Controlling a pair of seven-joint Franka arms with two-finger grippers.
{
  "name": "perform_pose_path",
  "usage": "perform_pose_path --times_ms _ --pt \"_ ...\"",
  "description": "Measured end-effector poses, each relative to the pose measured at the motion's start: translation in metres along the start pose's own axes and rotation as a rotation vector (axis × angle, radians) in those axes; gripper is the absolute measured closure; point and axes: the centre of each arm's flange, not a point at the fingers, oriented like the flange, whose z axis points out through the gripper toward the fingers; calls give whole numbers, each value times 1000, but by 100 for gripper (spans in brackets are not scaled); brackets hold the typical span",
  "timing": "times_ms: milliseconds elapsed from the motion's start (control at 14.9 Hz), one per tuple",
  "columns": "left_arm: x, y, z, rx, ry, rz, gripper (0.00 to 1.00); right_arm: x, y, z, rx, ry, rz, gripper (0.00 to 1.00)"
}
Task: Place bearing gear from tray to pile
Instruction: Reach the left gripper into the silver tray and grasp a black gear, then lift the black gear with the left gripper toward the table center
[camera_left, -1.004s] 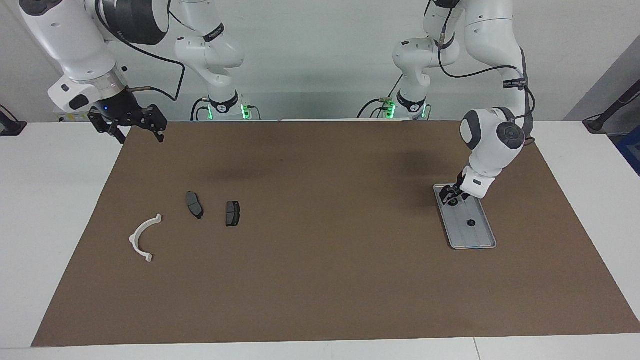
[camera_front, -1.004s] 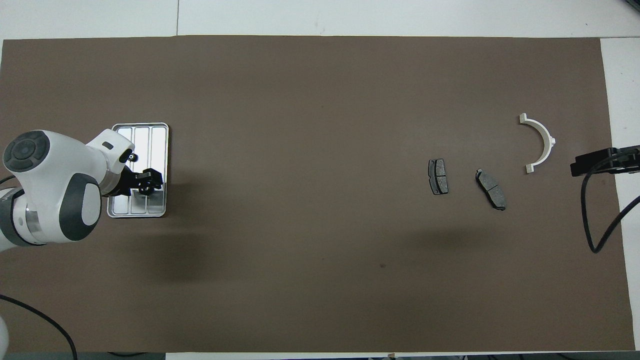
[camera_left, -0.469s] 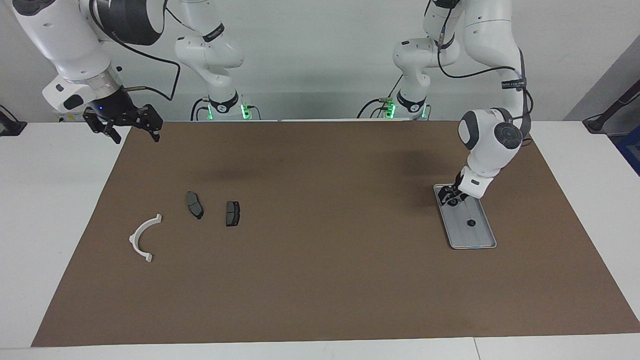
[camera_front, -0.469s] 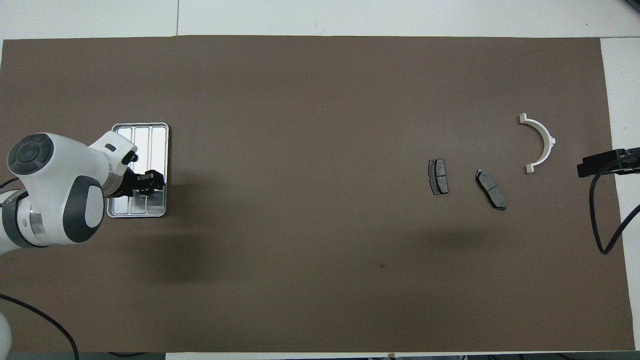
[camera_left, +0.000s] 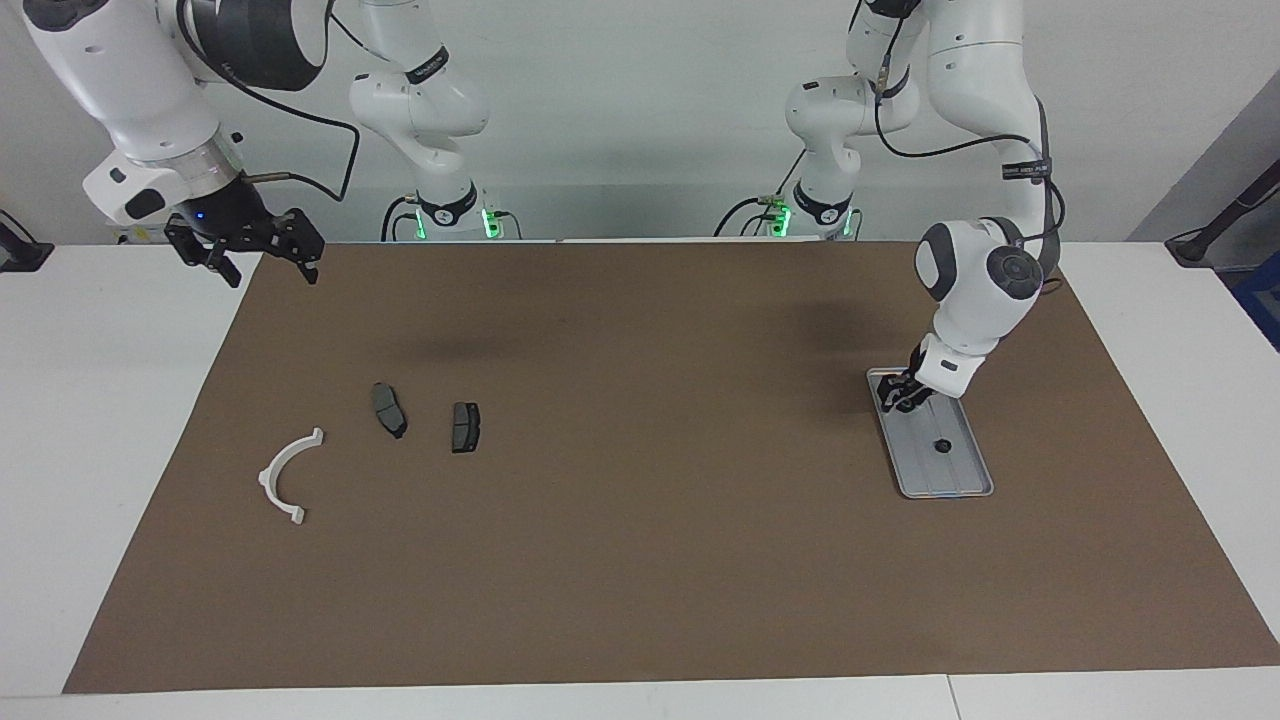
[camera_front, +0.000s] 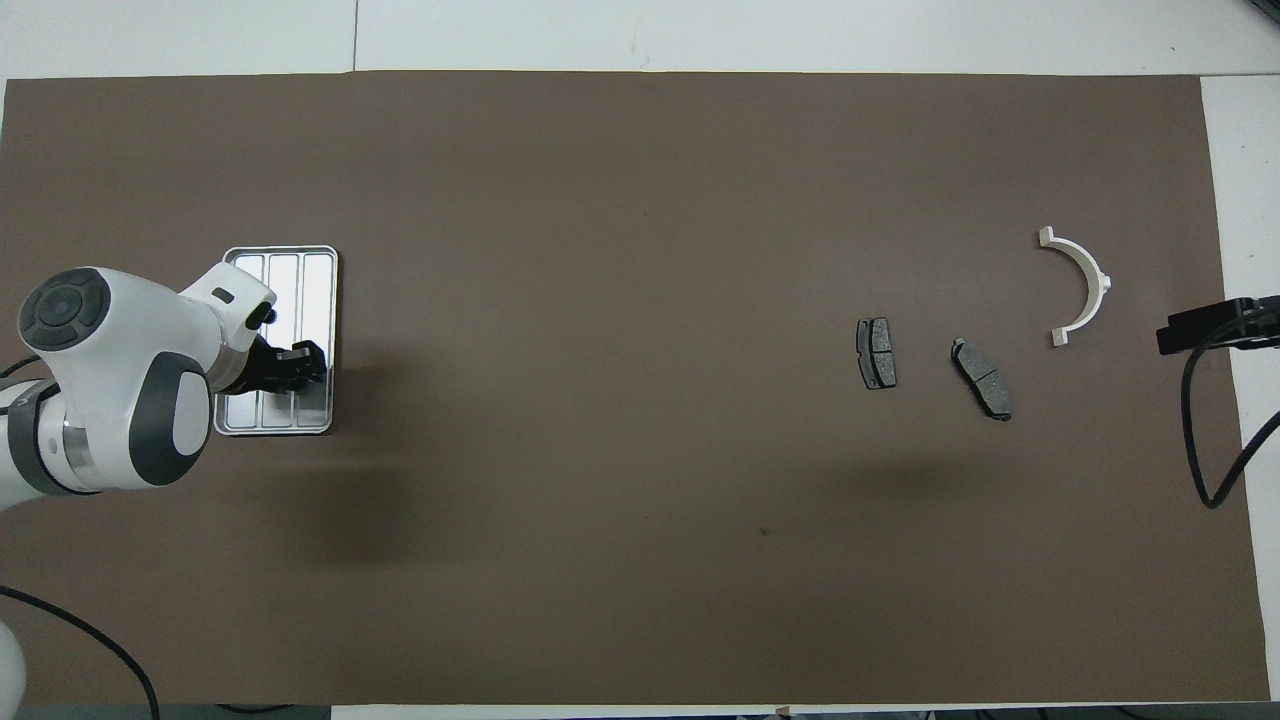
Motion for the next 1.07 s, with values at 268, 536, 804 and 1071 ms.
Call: perform_pose_path --times_ms 268,536,804,1071 --pt "0 1 -4 -1 7 3 66 0 1 0 0 0 -6 0" --pt "2 2 -5 -2 11 2 66 -2 12 0 0 0 -22 0" --pt "24 29 -39 -9 39 -16 66 -2 13 0 0 4 -23 0" --pt "23 105 -83 -13 41 -99 66 0 13 -2 -4 24 -23 0"
